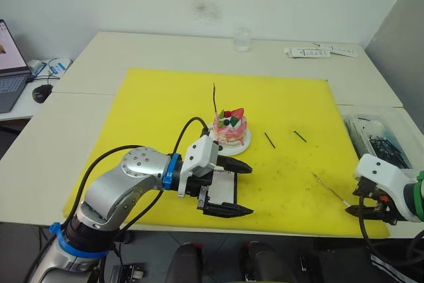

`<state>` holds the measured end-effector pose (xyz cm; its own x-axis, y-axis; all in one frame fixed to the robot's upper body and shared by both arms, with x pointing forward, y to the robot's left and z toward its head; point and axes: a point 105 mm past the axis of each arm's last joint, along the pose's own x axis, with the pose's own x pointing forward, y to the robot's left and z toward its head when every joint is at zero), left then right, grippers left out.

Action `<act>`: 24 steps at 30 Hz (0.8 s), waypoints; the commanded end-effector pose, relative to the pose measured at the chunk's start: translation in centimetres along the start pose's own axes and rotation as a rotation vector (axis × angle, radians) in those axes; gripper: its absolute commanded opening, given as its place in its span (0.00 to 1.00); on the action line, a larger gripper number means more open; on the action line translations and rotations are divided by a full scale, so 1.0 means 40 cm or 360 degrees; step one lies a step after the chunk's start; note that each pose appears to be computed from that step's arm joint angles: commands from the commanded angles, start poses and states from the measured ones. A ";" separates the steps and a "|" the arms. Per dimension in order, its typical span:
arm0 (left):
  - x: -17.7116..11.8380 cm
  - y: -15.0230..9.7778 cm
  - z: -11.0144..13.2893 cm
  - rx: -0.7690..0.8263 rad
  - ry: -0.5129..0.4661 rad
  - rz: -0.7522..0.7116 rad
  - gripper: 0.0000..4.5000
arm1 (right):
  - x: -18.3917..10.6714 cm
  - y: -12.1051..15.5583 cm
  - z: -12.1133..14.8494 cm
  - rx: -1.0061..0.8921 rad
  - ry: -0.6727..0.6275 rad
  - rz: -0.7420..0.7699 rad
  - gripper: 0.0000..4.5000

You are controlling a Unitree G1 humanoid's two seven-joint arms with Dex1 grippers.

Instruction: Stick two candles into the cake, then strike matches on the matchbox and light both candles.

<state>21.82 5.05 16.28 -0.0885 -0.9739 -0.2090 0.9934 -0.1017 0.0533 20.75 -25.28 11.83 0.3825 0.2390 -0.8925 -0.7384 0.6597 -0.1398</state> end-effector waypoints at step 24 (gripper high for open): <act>0.024 -0.009 0.004 0.0097 -0.0032 0.0002 1.00 | 0.038 0.007 0.011 0.0051 -0.0001 0.0094 0.01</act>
<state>21.80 4.41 15.84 -0.0760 -0.9761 -0.2034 0.9920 -0.0947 0.0840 21.35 -24.77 10.26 0.3355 0.2592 -0.9057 -0.7391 0.6685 -0.0825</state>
